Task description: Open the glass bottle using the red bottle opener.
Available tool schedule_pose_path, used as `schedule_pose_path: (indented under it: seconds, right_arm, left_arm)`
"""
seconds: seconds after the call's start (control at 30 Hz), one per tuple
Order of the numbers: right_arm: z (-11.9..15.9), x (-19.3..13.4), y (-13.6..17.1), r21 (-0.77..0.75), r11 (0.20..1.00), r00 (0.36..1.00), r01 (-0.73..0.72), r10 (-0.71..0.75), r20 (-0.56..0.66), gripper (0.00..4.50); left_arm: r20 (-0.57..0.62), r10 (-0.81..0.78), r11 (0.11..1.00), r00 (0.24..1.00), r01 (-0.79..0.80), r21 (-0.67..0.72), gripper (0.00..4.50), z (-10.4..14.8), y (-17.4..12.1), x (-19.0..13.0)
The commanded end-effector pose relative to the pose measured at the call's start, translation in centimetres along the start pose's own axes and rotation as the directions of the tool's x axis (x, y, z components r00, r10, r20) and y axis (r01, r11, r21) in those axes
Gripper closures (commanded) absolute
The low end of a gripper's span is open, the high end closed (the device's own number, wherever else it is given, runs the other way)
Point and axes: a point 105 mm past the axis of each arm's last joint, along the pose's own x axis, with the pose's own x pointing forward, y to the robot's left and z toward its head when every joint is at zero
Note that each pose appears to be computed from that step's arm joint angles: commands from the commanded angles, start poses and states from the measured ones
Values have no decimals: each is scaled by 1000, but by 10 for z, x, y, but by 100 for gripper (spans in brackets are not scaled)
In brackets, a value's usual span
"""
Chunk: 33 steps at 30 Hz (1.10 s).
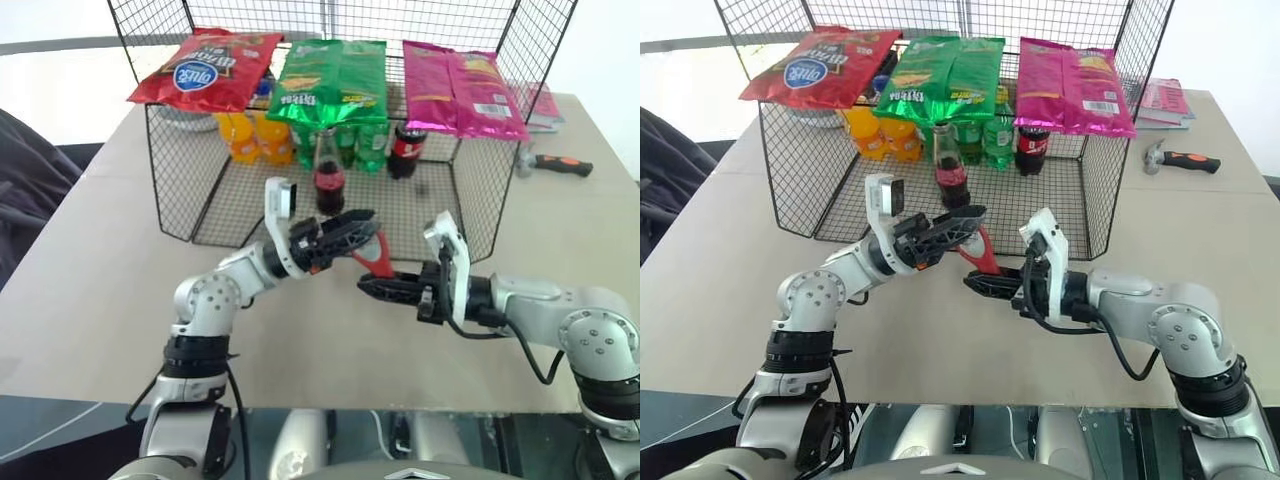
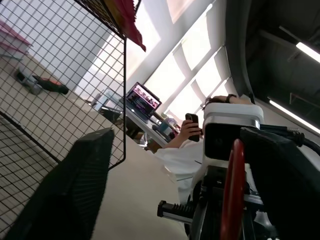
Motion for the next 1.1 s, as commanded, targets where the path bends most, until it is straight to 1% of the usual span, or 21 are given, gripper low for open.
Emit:
schedule_pose_path:
  seconds: [0.03,0.1,0.17,0.23,0.33,0.37,0.47,0.57,0.67,0.77,0.83,0.87,0.93,1.1]
  right_arm:
    - [18,-14,-16,-49,989,984,140,-134,119,450]
    - [20,-19,-23,-56,978,970,202,-191,150,450]
    - [23,-27,-36,-117,944,940,310,-286,184,450]
    - [29,-35,-48,-205,878,892,433,-385,237,450]
    - [36,-39,-52,-327,788,844,522,-421,332,450]
    - [37,-39,-51,-358,762,833,540,-422,358,450]
    - [40,-37,-49,-426,695,805,579,-405,432,450]
    - [39,-37,-49,-425,674,783,604,-404,473,450]
    - [38,-34,-48,-446,653,778,612,-396,488,450]
    - [45,-35,-44,-485,600,758,636,-370,537,450]
    - [51,-37,-38,-514,561,746,649,-336,575,450]
    - [53,-38,-36,-538,526,741,659,-327,587,450]
    - [54,-38,-34,-571,480,738,666,-316,596,450]
    - [50,-35,-34,-596,436,734,674,-313,602,450]
  left_arm:
    - [6,-29,999,1000,29,26,6,3,-14,-4]
    - [5,-15,999,1000,15,30,6,2,-15,-8]
    - [34,30,996,999,-33,86,6,3,-15,-14]
    - [120,122,969,985,-144,203,6,14,-10,-20]
    - [174,257,864,951,-307,400,6,16,0,-27]
    - [184,288,828,940,-341,446,6,16,2,-30]
    - [250,350,741,903,-431,515,6,19,11,-35]
    - [301,374,675,877,-480,560,6,25,18,-36]
    - [360,400,581,843,-537,612,6,35,29,-34]
    - [412,423,504,807,-588,632,6,46,41,-31]
    - [429,434,465,792,-605,647,6,50,48,-29]
    - [436,442,441,784,-613,655,6,51,52,-28]
    - [448,452,407,771,-625,666,6,54,58,-28]
    - [443,467,363,765,-623,693,6,57,73,-24]
